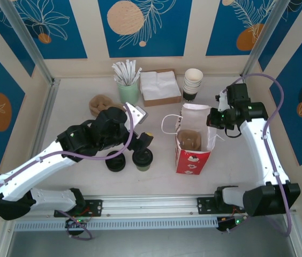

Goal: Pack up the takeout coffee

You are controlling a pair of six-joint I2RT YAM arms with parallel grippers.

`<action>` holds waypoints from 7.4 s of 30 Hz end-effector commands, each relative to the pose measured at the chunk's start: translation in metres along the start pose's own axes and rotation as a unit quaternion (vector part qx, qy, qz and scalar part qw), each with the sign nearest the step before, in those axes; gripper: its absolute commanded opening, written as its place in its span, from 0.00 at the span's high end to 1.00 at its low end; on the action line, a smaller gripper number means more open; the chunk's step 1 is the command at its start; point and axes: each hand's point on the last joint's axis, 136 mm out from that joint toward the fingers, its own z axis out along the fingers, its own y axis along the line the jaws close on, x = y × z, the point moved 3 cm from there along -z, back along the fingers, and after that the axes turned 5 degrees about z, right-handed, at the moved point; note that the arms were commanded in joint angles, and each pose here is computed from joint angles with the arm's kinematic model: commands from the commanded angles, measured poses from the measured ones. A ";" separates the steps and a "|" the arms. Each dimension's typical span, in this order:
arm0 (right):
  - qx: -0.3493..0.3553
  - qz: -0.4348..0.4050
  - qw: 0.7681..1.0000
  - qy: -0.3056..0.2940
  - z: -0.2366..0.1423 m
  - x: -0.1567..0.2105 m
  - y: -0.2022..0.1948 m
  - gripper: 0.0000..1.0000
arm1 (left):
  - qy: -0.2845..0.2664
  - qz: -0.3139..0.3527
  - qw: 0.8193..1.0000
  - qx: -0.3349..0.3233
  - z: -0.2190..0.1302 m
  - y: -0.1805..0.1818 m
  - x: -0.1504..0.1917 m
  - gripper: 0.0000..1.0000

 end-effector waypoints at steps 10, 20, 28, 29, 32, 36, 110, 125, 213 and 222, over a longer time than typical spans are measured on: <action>-0.112 -0.041 0.985 -0.125 -0.055 0.031 0.037 1.00 | -0.077 -0.015 0.993 -0.087 -0.012 0.030 -0.028 0.10; -0.177 -0.081 0.965 -0.177 -0.080 0.050 0.051 1.00 | -0.090 -0.022 0.991 -0.101 -0.016 0.035 -0.026 0.10; -0.167 -0.042 0.970 -0.174 -0.077 0.050 0.045 1.00 | -0.077 -0.023 0.991 -0.104 -0.011 0.036 -0.020 0.09; -0.158 -0.026 0.972 -0.169 -0.075 0.049 0.043 1.00 | -0.073 -0.024 0.992 -0.104 -0.009 0.036 -0.019 0.09; -0.156 0.010 0.977 -0.148 -0.069 0.047 0.043 1.00 | -0.056 -0.028 0.992 -0.109 -0.004 0.037 -0.014 0.09; -0.142 0.061 0.980 -0.127 -0.056 0.044 0.039 1.00 | -0.038 -0.034 0.993 -0.110 0.005 0.036 -0.004 0.08; -0.088 0.217 0.966 -0.106 -0.052 0.039 -0.028 0.45 | 0.193 -0.102 0.974 -0.065 0.096 -0.029 0.163 0.14; -0.089 0.221 0.965 -0.105 -0.050 0.042 -0.031 0.45 | 0.203 -0.093 0.971 -0.081 0.099 -0.033 0.168 0.20; -0.225 0.316 0.921 -0.039 -0.017 0.056 0.004 0.92 | -0.042 -0.034 0.997 0.049 -0.018 -0.055 -0.119 0.36; -0.228 0.316 0.920 -0.041 -0.006 0.063 0.035 0.97 | -0.007 -0.034 0.998 0.056 0.019 -0.069 -0.113 0.36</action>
